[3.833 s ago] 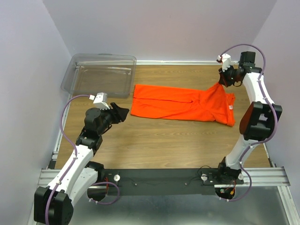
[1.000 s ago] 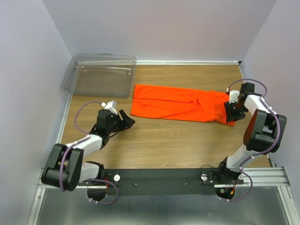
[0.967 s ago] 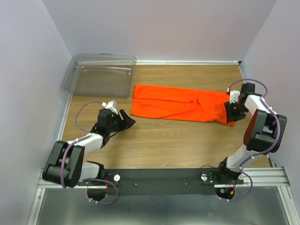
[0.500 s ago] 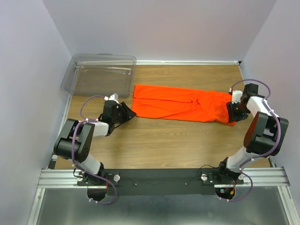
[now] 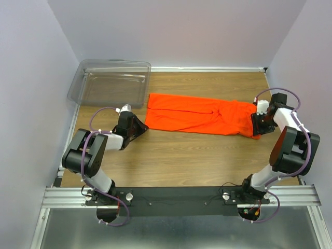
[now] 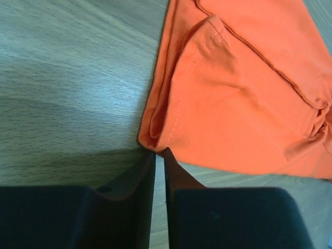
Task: Fold and stack the t-shirts
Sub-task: Fold the tshirt
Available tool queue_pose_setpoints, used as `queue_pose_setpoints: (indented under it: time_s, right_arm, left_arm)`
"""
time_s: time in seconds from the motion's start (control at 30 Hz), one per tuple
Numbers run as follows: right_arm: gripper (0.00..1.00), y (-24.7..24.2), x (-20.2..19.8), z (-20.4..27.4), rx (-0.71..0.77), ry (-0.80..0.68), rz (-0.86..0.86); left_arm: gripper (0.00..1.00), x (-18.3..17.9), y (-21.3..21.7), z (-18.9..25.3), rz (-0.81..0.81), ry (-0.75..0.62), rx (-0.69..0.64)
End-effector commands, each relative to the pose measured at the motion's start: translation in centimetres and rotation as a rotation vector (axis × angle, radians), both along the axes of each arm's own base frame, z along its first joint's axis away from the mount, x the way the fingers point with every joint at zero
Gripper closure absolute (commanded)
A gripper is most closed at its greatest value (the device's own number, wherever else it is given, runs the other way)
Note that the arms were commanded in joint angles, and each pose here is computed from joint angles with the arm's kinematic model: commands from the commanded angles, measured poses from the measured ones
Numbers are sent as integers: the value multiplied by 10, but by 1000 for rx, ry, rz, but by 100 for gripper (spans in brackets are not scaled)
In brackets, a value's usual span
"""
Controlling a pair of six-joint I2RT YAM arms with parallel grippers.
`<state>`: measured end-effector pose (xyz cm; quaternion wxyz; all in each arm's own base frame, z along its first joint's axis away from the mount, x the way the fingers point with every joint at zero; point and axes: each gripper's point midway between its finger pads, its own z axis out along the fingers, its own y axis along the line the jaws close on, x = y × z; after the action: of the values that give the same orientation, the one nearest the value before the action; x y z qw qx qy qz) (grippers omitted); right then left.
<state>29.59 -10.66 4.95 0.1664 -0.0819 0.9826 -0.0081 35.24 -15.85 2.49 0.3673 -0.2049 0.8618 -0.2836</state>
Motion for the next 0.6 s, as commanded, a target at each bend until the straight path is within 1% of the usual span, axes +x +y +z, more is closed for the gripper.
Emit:
queue_pose_setpoints:
  time_s: [0.0, 0.03, 0.07, 0.1, 0.17, 0.2, 0.37, 0.4, 0.57]
  right_arm:
    - [52, 3, -8, 4, 9, -8, 22]
    - [52, 3, -9, 4, 6, -6, 29]
    - [52, 2, -11, 5, 0, -5, 32]
    - [52, 2, -12, 6, -3, -4, 32]
    - [52, 1, -12, 9, -10, -9, 37]
    - [52, 1, -13, 10, -11, -7, 37]
    - [53, 2, -15, 12, -10, 0, 39]
    - [53, 2, -16, 12, -10, 5, 42]
    - [54, 2, -19, 10, 4, 17, 40]
  left_arm:
    - [84, 3, 9, -10, 65, 26, 35]
    - [88, 3, 9, -10, 67, 26, 33]
    - [89, 3, 9, -9, 69, 22, 32]
    - [94, 2, 9, -7, 71, 19, 28]
    - [96, 3, 10, -4, 78, 7, 24]
    - [100, 2, 10, -2, 76, 0, 21]
    - [100, -2, 13, 9, 95, -30, 6]
    - [100, -3, 14, 18, 97, -53, -3]
    - [100, -16, 18, 29, 105, -83, -22]
